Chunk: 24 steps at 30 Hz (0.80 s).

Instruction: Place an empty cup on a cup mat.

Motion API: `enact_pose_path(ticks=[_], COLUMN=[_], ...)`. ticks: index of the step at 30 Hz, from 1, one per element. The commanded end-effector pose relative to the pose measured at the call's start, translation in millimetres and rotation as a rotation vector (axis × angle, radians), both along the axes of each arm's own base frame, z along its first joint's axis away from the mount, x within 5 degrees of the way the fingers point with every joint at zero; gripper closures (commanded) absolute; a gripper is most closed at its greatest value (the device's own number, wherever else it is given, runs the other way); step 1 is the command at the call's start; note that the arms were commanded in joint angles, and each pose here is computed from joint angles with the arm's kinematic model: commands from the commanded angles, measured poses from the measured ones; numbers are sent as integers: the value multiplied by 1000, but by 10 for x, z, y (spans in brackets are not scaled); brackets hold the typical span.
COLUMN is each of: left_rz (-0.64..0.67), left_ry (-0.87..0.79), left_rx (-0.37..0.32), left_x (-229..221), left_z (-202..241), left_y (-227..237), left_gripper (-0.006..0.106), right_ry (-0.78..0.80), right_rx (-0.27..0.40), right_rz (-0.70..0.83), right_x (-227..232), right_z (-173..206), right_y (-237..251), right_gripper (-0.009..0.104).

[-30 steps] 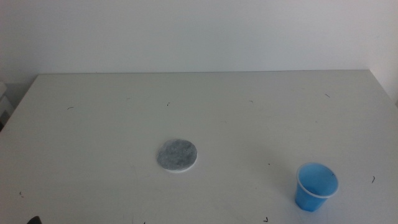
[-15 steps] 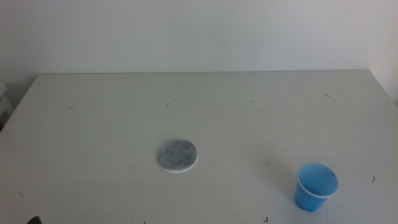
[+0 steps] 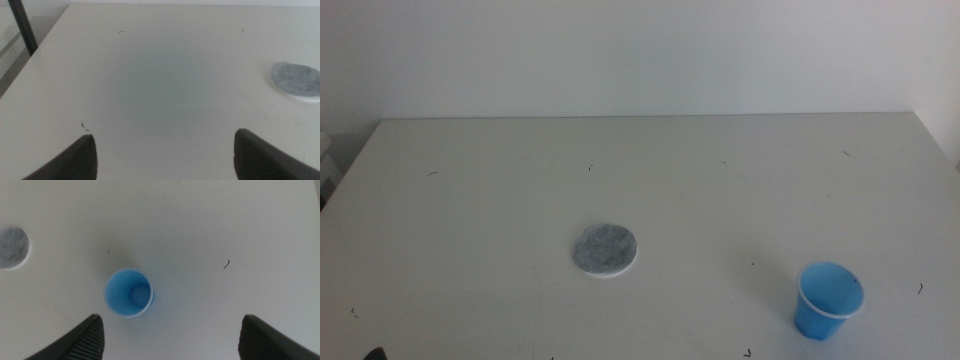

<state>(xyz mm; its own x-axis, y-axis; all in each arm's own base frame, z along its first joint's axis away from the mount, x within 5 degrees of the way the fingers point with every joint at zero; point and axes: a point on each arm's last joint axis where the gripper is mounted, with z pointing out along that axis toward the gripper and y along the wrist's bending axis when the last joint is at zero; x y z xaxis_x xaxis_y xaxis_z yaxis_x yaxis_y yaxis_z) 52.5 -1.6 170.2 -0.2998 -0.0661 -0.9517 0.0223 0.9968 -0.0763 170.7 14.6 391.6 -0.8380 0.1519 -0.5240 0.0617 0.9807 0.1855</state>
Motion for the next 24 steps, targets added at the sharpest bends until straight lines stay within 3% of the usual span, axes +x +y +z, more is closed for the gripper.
enact_pose_path(ticks=[1,7,13,24], left_rz=[0,0,0,0], left_ry=[-86,-86,-86,-86], left_rx=[-16,-16,-16,-16], left_x=[8,8,8,8], left_z=[86,86,86,86], left_y=[-4,-4,-4,-4], left_gripper=[-5,-5,-5,-5], right_ry=[-24,62,123,240], right_rx=[13,-11,-136,-146], right_rz=[19,86,168,238], right_x=[76,257,408,692], right_z=[62,-93,-253,-656], right_y=[47,219,373,661], right_gripper=[4,4,4,4])
